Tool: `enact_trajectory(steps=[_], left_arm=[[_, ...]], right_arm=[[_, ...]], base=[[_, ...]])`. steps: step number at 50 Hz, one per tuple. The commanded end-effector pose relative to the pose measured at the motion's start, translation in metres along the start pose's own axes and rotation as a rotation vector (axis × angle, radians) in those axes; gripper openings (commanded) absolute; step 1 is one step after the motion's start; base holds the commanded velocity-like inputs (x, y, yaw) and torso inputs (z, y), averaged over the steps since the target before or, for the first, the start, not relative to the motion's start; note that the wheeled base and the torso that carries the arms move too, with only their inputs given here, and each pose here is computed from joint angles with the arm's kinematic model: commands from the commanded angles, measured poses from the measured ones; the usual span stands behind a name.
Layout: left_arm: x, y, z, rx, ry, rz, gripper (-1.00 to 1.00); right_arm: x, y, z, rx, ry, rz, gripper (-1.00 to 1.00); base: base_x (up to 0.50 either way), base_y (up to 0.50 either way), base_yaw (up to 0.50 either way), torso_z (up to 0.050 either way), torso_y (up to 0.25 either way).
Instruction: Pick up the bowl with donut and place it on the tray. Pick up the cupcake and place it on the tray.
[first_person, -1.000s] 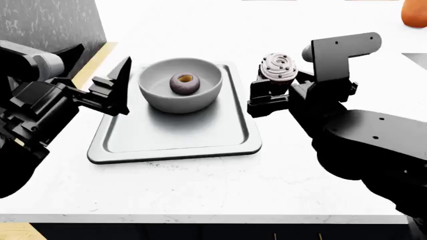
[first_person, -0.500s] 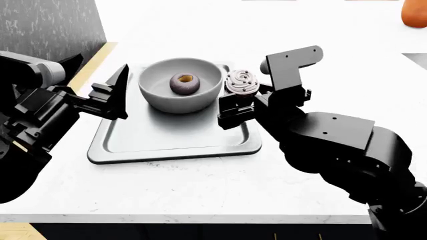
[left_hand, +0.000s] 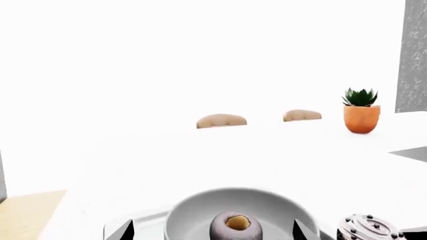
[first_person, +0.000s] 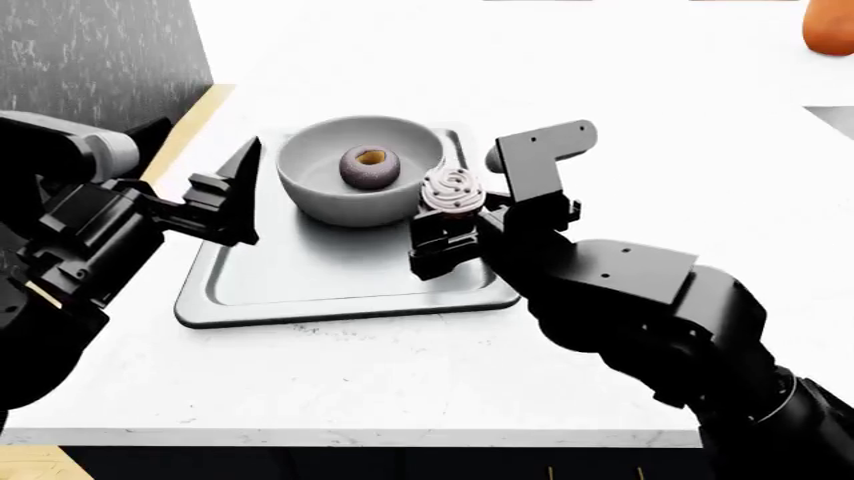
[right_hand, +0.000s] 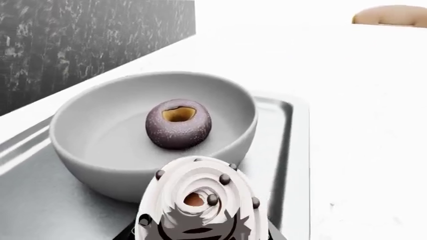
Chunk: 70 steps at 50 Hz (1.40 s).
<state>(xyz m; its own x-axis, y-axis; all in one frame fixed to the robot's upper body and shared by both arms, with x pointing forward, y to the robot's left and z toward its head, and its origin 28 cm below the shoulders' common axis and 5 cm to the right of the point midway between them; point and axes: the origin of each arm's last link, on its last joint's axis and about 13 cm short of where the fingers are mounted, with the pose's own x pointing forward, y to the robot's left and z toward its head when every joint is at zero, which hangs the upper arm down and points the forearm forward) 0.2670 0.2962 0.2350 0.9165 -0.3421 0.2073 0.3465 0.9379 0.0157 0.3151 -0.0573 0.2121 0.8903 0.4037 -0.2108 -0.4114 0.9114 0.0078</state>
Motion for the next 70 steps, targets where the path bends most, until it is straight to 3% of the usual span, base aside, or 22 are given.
enact_trajectory(steps=[1, 19, 20, 40, 70], left_arm=[[0.001, 0.0, -0.004, -0.006, 0.005, 0.001, 1.0], [0.002, 0.0, -0.006, -0.007, 0.009, 0.0, 1.0], [0.003, 0.0, -0.007, -0.007, 0.009, -0.001, 1.0], [0.0, 0.0, -0.008, -0.014, 0.007, 0.001, 1.0], [-0.015, -0.004, -0.001, -0.031, -0.018, 0.01, 1.0]], right_arm=[[0.004, 0.001, -0.006, -0.01, 0.012, 0.021, -1.0], [0.005, 0.001, -0.009, -0.007, 0.021, 0.026, -1.0], [0.005, 0.001, -0.008, -0.006, 0.02, 0.028, 1.0], [-0.003, 0.001, 0.006, -0.014, -0.032, 0.027, 1.0], [-0.084, 0.018, 0.028, -0.035, -0.255, -0.011, 1.0]], base=[[0.0, 0.0, 0.0, 0.0, 0.0], [0.0, 0.0, 0.0, 0.0, 0.0], [0.0, 0.0, 0.0, 0.0, 0.0], [0.0, 0.0, 0.0, 0.0, 0.0], [0.0, 0.0, 0.0, 0.0, 0.0]])
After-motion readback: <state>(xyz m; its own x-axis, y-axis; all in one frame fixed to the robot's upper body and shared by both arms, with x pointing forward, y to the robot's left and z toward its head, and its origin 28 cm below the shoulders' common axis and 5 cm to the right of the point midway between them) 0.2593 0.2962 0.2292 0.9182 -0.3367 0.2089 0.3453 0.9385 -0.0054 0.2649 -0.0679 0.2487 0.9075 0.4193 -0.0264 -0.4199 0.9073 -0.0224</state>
